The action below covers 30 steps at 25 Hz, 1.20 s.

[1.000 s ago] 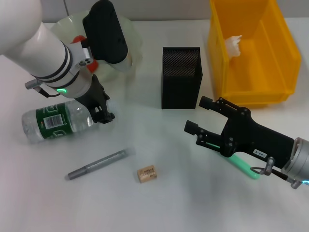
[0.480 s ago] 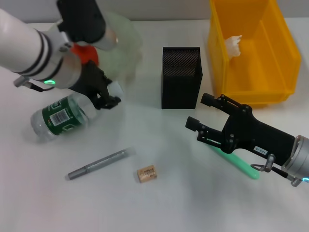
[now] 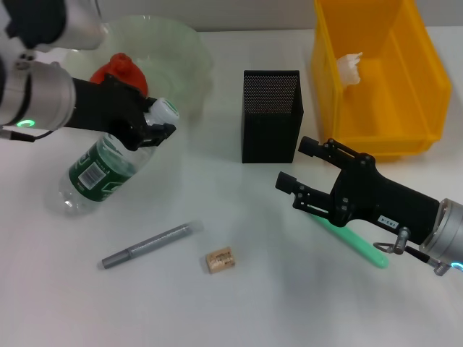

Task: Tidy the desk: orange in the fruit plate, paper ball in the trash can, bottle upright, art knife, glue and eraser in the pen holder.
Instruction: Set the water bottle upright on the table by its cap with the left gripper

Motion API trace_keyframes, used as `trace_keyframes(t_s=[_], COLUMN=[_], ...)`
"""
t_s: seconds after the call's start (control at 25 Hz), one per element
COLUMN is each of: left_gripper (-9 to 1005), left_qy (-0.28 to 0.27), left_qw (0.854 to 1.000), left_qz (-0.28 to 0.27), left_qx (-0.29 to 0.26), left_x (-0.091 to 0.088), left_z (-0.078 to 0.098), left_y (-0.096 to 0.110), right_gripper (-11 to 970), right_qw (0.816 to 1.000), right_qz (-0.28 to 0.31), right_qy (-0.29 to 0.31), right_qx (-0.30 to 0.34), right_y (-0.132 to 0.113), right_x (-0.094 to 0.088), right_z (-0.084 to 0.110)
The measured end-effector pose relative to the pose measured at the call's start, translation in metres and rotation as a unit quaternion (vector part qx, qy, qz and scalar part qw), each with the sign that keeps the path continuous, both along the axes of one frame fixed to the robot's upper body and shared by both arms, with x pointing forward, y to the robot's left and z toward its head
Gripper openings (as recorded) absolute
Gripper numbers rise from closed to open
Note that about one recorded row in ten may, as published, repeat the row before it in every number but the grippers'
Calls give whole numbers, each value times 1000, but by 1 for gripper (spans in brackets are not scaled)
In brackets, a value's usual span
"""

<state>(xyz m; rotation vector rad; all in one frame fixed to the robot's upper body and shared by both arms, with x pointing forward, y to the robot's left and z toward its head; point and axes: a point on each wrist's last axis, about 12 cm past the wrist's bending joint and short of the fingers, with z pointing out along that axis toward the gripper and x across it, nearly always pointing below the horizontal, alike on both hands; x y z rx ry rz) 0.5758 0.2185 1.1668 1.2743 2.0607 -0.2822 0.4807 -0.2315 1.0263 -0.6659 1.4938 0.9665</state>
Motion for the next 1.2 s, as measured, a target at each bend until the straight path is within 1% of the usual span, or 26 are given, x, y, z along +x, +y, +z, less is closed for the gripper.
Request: trace_keyframes(t_s=[0.08,0.16,0.28,0.32,0.44,0.48,0.52,0.72,0.8,0.92,1.0,1.08,1.2], left_gripper=[444,443,443,443,442,442,442,441,440,440,439,439,439], left_qy=[-1,-2,-4,-13,-18,-21,-27,-35,-35,-40,-40,-41,-48], left_qw=[1000,999,998,997,996,995,992,988,988,986,986,980,973], left_qz=[3,14,18,20,20,21,23,39,39,46,46,58,69], left_qx=[-10,-40,-52,-75,-85,-95,-117,-148,-148,-154,-154,-183,-214], left_x=[-2,-8,-10,-13,-14,-16,-19,-23,-23,-26,-26,-27,-28], left_z=[0,-2,-3,-2,-3,-4,-5,-9,-9,-14,-14,-19,-20], left_y=[4,17,21,29,32,35,41,53,53,61,61,69,76], right_gripper=[761,761,760,759,758,758,758,756,755,754,754,753,752], right_qw=[1000,1000,1000,1000,1000,1000,1000,1000,1000,1000,1000,1000,1000], right_qz=[0,0,1,3,4,4,4,5,5,5,5,6,6], right_qy=[0,0,-1,0,1,1,1,1,1,1,2,2,2], right_qx=[0,0,0,1,2,2,2,3,3,3,3,4,4], right_y=[0,0,1,2,3,3,3,4,4,4,4,4,4], right_x=[0,0,1,1,2,2,2,2,2,2,2,1,1], right_z=[0,0,1,1,1,1,1,1,1,1,1,1,1])
